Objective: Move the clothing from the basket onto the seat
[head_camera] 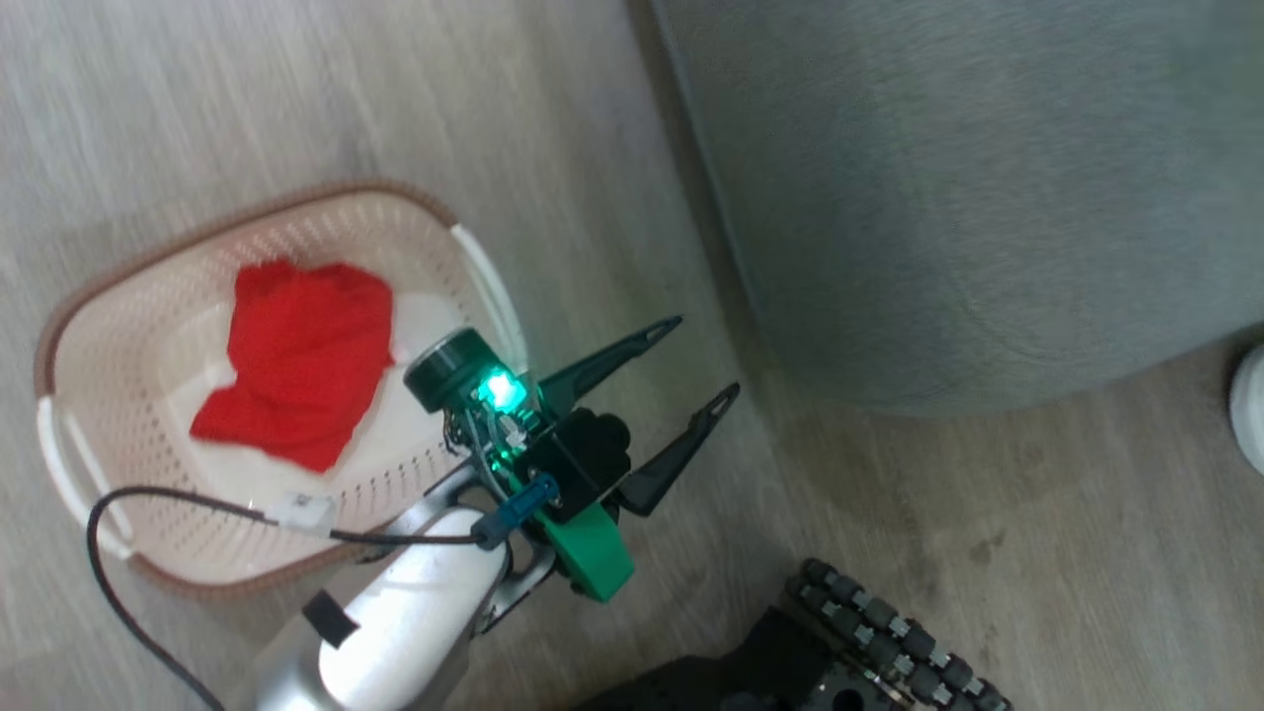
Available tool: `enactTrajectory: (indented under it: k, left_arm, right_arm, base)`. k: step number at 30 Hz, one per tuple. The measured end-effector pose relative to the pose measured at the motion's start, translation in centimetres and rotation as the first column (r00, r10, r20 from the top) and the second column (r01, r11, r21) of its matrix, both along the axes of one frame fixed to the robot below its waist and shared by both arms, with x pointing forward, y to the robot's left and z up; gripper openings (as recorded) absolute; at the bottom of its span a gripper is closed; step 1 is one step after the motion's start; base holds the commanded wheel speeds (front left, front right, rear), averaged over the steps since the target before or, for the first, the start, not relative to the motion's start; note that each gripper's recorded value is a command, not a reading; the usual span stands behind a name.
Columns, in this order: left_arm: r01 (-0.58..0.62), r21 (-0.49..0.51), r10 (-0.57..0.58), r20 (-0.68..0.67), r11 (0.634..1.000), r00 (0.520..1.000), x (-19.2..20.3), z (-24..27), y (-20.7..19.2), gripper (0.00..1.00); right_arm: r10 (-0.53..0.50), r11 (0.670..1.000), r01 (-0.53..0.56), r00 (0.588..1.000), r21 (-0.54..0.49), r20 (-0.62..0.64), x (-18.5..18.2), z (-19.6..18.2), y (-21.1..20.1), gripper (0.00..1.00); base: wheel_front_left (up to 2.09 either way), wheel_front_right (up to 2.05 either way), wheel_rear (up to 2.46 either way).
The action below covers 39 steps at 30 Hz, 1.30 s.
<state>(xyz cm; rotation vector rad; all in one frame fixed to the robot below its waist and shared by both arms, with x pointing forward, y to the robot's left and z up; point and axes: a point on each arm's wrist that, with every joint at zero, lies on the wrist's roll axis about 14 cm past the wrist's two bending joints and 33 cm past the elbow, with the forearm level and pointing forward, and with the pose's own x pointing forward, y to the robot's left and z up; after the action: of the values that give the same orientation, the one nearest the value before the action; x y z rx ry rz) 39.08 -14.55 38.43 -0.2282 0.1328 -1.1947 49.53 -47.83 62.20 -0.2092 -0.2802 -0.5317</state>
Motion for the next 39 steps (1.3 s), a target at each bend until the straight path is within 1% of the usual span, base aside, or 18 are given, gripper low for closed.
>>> enactTrajectory:
  k: [4, 5, 8, 13, 16, 20, 24, 25, 26, 27, 33, 36, 39]
  left_arm:
    - [-0.019, 0.018, 0.019, -0.019, 1.000, 1.000, 0.3, -1.3, 0.9, 1.00]
    - [-0.019, 0.018, 0.019, -0.019, 1.000, 1.000, 0.3, -1.3, 0.9, 1.00]
    - [-0.027, 0.033, 0.029, -0.045, 0.999, 0.999, 0.2, -2.4, 1.5, 1.00]
    - [-0.047, 0.052, 0.050, -0.056, 0.998, 0.997, 0.7, -3.6, 2.3, 1.00]
    - [-0.056, 0.060, 0.060, -0.061, 0.997, 0.996, 1.0, -4.1, 2.6, 1.00]
    - [-0.068, 0.065, 0.071, -0.055, 0.996, 0.996, 1.4, -4.3, 2.8, 1.00]
    - [-0.073, 0.064, 0.076, -0.056, 0.995, 0.996, 1.5, -4.2, 2.9, 1.00]
    - [-0.073, 0.062, 0.077, -0.054, 0.995, 0.996, 1.5, -4.1, 2.8, 1.00]
    - [-0.074, 0.061, 0.077, -0.053, 0.995, 0.996, 1.5, -4.1, 2.8, 1.00]
    - [-0.075, 0.060, 0.078, -0.052, 0.995, 0.996, 1.6, -4.0, 2.8, 1.00]
    - [-0.078, 0.042, 0.080, -0.033, 0.996, 0.996, 1.7, -2.7, 2.3, 1.00]
    - [-0.073, 0.031, 0.073, -0.014, 0.997, 0.997, 1.6, -1.7, 1.9, 1.00]
    - [-0.077, 0.016, 0.077, 0.010, 0.997, 0.997, 1.7, -0.2, 1.7, 1.00]
  right_arm:
    - [-0.024, 0.997, 0.032, 0.993, 0.067, -0.117, 2.2, -5.2, -1.0, 0.00]
    - [-0.024, 0.997, 0.032, 0.993, 0.067, -0.117, 2.2, -5.2, -1.0, 0.00]
    - [-0.022, 0.993, 0.045, 0.980, 0.113, -0.198, 3.6, -8.9, -0.9, 0.00]
    - [0.001, 0.989, 0.049, 0.942, 0.143, -0.335, 5.5, -14.1, -0.2, 0.00]
    - [0.008, 0.983, 0.063, 0.923, 0.170, -0.385, 5.8, -16.4, 0.1, 0.00]
    - [0.021, 0.977, 0.080, 0.885, 0.197, -0.465, 5.5, -19.5, 0.6, 0.00]
    - [0.032, 0.975, 0.086, 0.861, 0.207, -0.507, 5.2, -21.0, 1.0, 0.00]
    - [0.033, 0.973, 0.089, 0.862, 0.215, -0.505, 5.3, -21.0, 1.1, 0.22]
    - [0.034, 0.972, 0.088, 0.865, 0.218, -0.501, 5.4, -20.8, 1.1, 0.62]
    - [0.036, 0.972, 0.086, 0.866, 0.219, -0.498, 5.4, -20.6, 1.1, 1.00]
    - [0.041, 0.972, 0.078, 0.872, 0.220, -0.488, 5.2, -19.5, 1.2, 1.00]
    - [0.052, 0.974, 0.059, 0.882, 0.220, -0.469, 5.2, -18.4, 1.5, 1.00]
    - [0.075, 0.978, 0.025, 0.883, 0.207, -0.464, 4.9, -17.5, 2.1, 1.00]
  base:
    - [0.00, 0.00, 0.00]
    - [0.00, 0.00, 0.00]
    - [0.00, 0.00, 0.00]
    - [0.00, 0.00, 0.00]
    - [0.00, 0.00, 0.00]
    - [0.00, 0.00, 0.00]
    - [0.00, 0.00, 0.00]
    - [0.00, 0.00, 0.00]
    - [0.00, 0.00, 0.00]
    - [0.00, 0.00, 0.00]
    - [0.00, 0.00, 0.00]
    - [0.00, 0.00, 0.00]
    - [0.00, 0.00, 0.00]
